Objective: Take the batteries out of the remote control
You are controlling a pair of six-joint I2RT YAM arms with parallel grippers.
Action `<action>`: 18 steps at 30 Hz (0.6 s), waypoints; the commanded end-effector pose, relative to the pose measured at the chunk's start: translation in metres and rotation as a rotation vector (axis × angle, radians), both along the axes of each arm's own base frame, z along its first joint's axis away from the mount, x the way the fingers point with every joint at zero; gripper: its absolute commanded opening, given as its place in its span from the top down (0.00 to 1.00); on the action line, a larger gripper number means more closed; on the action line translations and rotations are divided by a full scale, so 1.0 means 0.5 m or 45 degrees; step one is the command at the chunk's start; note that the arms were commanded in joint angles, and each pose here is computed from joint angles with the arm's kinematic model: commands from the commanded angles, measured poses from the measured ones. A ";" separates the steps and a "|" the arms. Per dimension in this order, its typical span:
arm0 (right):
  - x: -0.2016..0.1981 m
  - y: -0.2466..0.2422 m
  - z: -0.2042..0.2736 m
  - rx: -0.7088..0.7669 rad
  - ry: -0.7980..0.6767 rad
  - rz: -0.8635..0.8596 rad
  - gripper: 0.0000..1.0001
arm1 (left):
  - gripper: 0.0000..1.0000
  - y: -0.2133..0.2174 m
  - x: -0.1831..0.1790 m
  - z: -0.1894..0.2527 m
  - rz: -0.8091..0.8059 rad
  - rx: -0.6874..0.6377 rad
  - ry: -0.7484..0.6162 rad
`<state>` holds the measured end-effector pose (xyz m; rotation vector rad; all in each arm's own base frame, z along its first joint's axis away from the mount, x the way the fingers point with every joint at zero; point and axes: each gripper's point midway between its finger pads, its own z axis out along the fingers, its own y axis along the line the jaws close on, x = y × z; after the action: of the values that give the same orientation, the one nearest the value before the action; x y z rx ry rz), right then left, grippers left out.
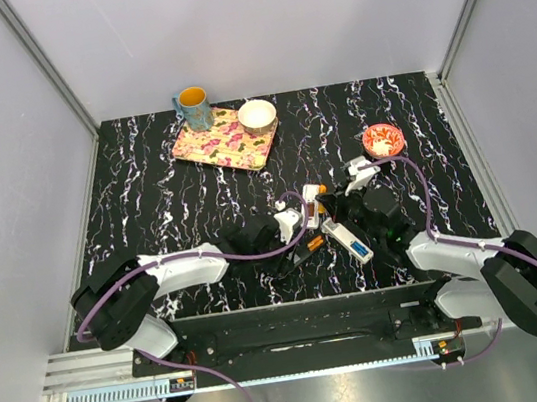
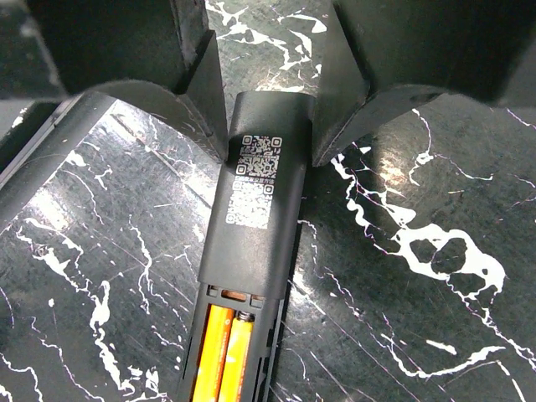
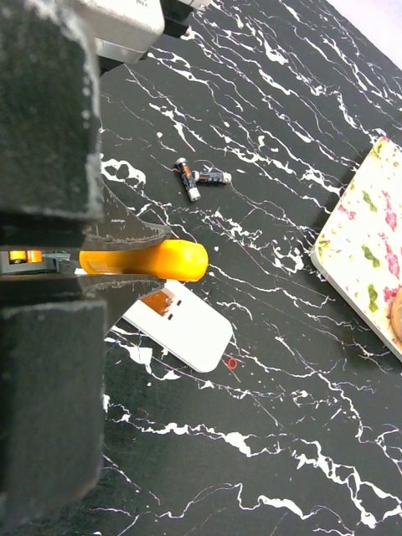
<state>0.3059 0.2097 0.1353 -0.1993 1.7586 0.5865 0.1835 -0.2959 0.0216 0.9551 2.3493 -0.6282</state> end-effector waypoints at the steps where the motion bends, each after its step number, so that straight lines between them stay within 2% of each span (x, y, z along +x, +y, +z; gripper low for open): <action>1: -0.005 0.000 0.023 0.068 -0.037 -0.012 1.00 | 0.55 0.001 -0.010 -0.010 0.010 -0.005 0.038; 11: 0.003 -0.003 0.048 0.098 -0.074 -0.037 1.00 | 0.67 0.029 -0.013 -0.027 0.225 0.109 0.066; 18: 0.010 0.011 0.038 0.136 -0.064 -0.024 1.00 | 0.68 0.035 -0.028 -0.036 0.314 0.113 0.128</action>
<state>0.3031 0.2066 0.1298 -0.1545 1.7619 0.6034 0.1854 -0.2958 0.0251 0.7208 2.4302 -0.5744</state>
